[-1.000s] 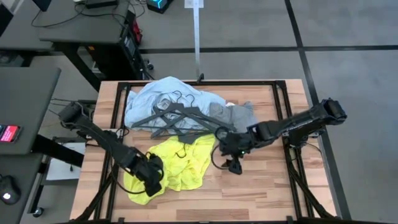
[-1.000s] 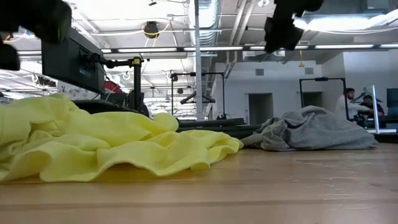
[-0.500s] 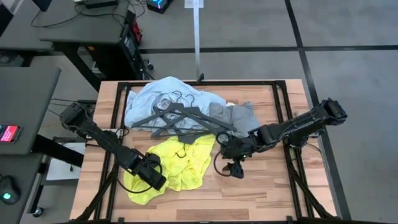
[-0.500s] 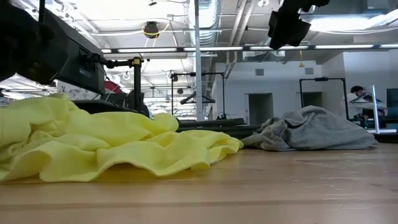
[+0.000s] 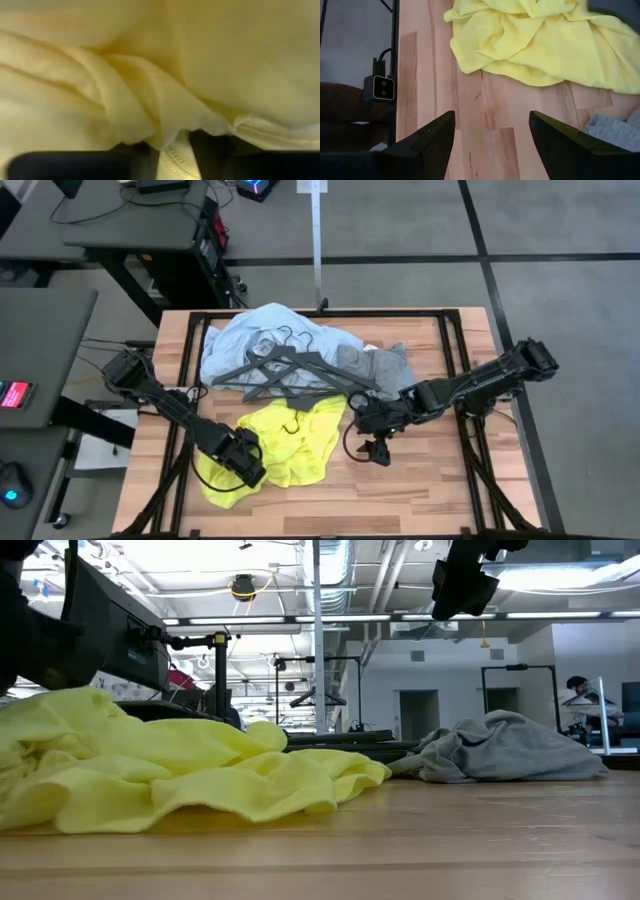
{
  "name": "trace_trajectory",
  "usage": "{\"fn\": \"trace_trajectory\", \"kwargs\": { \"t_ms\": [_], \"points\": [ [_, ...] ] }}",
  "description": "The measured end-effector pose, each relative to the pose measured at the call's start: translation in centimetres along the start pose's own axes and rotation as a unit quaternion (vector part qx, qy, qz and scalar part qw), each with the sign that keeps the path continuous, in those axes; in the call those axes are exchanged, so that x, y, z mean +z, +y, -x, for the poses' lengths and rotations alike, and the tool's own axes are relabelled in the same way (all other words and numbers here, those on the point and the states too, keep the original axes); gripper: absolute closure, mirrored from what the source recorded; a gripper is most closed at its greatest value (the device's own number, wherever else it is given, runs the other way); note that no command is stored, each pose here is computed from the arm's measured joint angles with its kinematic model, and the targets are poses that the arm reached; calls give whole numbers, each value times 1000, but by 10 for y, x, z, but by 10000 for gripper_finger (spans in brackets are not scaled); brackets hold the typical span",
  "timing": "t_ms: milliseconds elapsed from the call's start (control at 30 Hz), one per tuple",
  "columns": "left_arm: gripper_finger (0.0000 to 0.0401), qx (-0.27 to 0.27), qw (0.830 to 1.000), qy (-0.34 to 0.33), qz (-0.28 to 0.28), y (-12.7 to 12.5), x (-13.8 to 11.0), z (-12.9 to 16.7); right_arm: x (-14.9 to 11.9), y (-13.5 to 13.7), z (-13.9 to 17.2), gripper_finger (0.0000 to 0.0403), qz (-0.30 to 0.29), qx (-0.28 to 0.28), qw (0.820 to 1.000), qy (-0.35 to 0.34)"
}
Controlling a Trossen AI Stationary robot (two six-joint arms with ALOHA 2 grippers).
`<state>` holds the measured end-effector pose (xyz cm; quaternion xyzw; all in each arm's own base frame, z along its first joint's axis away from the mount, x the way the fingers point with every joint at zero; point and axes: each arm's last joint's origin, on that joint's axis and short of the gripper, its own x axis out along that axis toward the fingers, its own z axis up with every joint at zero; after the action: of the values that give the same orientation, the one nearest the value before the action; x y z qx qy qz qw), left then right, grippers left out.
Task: Hang clothes
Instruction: Hang the yellow shirt on the rack
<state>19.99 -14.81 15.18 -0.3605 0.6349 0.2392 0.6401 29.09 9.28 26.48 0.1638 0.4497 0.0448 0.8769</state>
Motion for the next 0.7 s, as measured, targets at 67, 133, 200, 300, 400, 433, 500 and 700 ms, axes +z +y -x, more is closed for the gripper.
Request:
{"fn": "trace_trajectory", "kwargs": {
  "t_ms": [67,133,200,300,400,433,500,700],
  "points": [
    [389,-1,1000,-1,-12,-2,0,2,1,0,0,159,0,-7,1000,-6],
    [393,-3,1000,-5,-23,-6,0,9,1,0,0,159,-1,-6,1000,-8],
    [398,-25,999,-10,-36,-16,1,22,2,1,0,159,-5,-2,1000,-15],
    [399,-65,996,-20,-54,-33,2,56,7,4,5,159,-8,4,1000,-26],
    [400,-89,992,-55,-69,-44,3,102,19,10,19,159,4,19,998,-58],
    [400,-95,990,-69,-73,-46,4,119,24,11,24,159,12,25,997,-75],
    [401,-98,987,-101,-82,-48,5,151,32,14,36,159,28,32,993,-107],
    [401,-108,964,-200,-137,-44,12,233,56,13,69,159,89,48,969,-227]
  ]
}}
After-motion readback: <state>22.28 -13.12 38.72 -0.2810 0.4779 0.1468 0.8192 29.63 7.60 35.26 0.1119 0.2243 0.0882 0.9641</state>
